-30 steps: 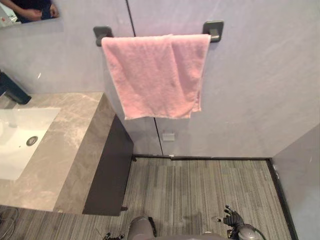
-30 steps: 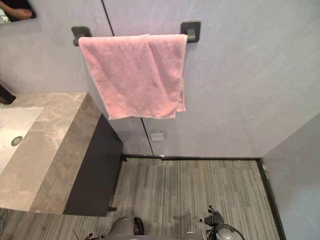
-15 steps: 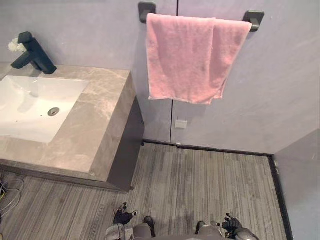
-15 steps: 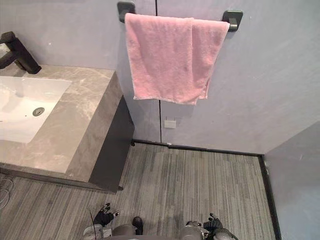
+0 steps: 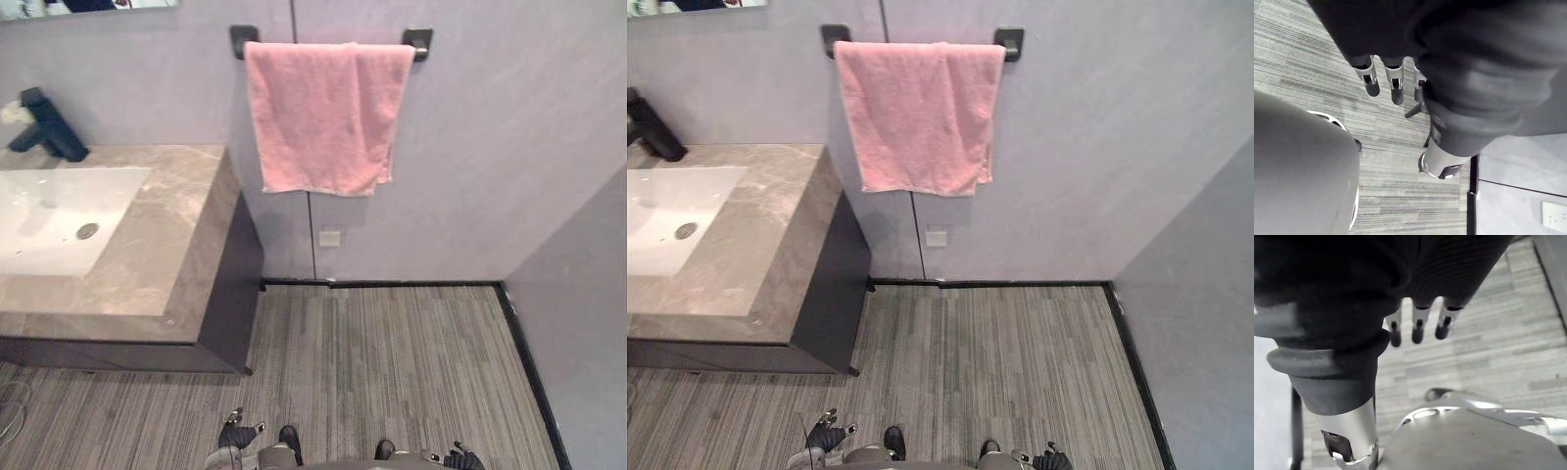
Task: Organize washtable
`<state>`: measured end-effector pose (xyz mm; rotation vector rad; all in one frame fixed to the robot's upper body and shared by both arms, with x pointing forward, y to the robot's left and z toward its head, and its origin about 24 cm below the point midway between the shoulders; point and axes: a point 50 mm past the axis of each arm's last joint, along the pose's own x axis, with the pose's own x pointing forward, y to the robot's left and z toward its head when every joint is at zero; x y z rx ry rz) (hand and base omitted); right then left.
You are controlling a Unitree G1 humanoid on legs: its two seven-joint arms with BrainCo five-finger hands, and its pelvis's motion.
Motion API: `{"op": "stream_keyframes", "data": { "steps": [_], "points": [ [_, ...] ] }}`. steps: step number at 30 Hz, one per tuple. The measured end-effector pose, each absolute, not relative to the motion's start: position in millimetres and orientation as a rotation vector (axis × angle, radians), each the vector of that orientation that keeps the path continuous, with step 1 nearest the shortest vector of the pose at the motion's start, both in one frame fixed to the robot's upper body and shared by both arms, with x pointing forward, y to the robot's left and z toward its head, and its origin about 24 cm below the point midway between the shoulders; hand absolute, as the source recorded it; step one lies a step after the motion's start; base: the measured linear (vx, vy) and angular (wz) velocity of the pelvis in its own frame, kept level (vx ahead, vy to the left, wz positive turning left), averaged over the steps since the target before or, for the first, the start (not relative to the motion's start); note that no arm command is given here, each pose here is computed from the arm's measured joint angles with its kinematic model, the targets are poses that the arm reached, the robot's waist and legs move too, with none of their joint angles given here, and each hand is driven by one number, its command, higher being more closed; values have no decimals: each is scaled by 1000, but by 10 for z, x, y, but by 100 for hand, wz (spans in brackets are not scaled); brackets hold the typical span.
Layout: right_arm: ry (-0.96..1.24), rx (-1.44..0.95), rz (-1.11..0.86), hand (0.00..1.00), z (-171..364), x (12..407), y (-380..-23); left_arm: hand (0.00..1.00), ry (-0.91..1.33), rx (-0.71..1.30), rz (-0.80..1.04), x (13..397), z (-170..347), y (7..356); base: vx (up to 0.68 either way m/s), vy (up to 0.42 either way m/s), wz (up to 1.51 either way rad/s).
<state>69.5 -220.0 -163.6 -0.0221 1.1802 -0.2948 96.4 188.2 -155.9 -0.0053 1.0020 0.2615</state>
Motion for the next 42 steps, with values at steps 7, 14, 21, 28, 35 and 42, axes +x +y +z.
{"op": "stream_keyframes", "data": {
  "steps": [7, 14, 21, 28, 35, 42],
  "points": [
    [1205, -86, -208, 0, -1655, 773, -2151, 0, 1042, 69, 156, 977, -1596, 1832, 124, -1, -4],
    [1204, -81, -213, 0, -1656, 761, -2155, 0, 1042, 70, 162, 973, -1596, 1846, 0, 0, 0],
    [1181, -17, -261, 0, -1663, 705, -2150, 0, 1025, 30, 230, 938, -1597, 1909, -6, -2, 0],
    [1180, 7, -277, 0, -1674, 611, -2142, 0, 1021, 4, 277, 909, -1599, 1953, -42, -9, -1],
    [1175, 20, -286, 0, -1673, 617, -2145, 0, 1020, -43, 351, 857, -1600, 2017, 10, -21, 20],
    [1042, -33, -205, 0, -1564, 1035, -2094, 0, 888, -118, 473, 1056, -1477, 2097, -68, -52, 131]
  ]
}}
